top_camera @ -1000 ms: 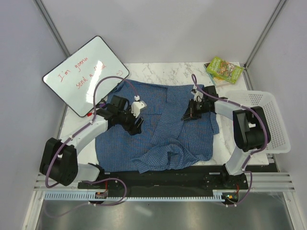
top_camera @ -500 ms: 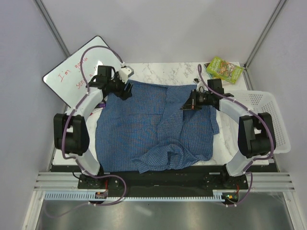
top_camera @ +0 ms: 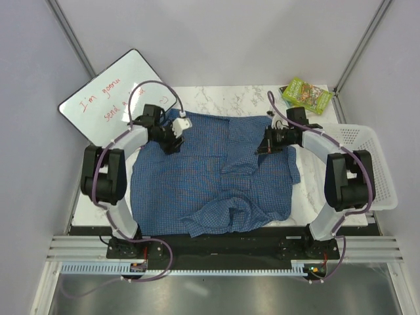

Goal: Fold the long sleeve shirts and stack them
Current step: Flatten the shirt out, then fold the shirt

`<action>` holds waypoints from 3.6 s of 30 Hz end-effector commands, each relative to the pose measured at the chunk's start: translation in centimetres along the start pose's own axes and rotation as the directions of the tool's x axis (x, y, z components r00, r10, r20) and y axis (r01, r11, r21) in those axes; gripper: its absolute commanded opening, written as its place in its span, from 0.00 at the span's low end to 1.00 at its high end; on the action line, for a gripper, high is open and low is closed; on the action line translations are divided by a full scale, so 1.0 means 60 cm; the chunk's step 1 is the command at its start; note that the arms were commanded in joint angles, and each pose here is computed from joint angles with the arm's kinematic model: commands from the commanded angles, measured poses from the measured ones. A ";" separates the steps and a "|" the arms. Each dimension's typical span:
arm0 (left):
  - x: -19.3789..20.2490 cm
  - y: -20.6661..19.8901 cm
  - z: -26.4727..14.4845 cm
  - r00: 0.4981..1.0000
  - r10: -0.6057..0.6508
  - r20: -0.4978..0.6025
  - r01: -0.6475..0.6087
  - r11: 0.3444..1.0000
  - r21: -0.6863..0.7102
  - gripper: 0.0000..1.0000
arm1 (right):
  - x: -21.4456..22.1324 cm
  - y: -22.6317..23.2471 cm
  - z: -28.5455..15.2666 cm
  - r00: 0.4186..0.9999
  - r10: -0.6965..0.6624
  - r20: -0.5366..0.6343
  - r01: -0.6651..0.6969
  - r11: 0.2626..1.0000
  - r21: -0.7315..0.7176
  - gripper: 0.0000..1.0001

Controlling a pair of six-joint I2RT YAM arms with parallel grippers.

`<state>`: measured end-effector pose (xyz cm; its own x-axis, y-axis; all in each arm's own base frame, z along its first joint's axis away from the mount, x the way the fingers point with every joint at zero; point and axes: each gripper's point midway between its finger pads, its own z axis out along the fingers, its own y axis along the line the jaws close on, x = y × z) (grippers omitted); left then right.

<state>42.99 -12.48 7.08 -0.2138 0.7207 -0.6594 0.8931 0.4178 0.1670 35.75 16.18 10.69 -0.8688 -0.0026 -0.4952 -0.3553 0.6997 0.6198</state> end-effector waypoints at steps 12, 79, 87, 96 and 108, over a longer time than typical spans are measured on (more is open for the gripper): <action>0.110 -0.252 -0.023 0.956 0.123 -0.265 -0.052 0.964 0.260 0.56 | 0.081 -0.145 0.004 0.945 -0.140 -0.294 0.218 0.942 0.254 0.00; -0.237 -0.430 0.115 0.217 0.807 0.549 -0.926 0.348 -0.144 0.09 | 0.050 -0.083 0.020 0.972 -0.103 -0.210 0.109 0.994 0.019 0.00; -0.362 -0.356 0.065 0.416 0.701 0.579 -0.798 0.587 -0.136 0.02 | 0.061 -0.089 0.021 0.967 -0.113 -0.227 0.120 0.993 0.019 0.00; -0.451 -0.141 0.141 0.786 0.354 0.507 -0.401 0.916 -0.018 0.02 | 0.055 -0.066 0.015 0.969 -0.135 -0.205 0.130 0.991 -0.041 0.00; -0.348 0.065 0.113 0.934 -0.067 0.350 0.077 0.997 -0.017 0.60 | 0.004 -0.014 0.004 0.984 -0.116 -0.133 0.092 0.980 -0.174 0.00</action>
<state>49.07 -37.59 11.05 0.0196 0.5290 -0.8484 0.9399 0.2796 0.1960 34.32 14.51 6.54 -0.8848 -0.2180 -0.4117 -0.4479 0.6411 0.6232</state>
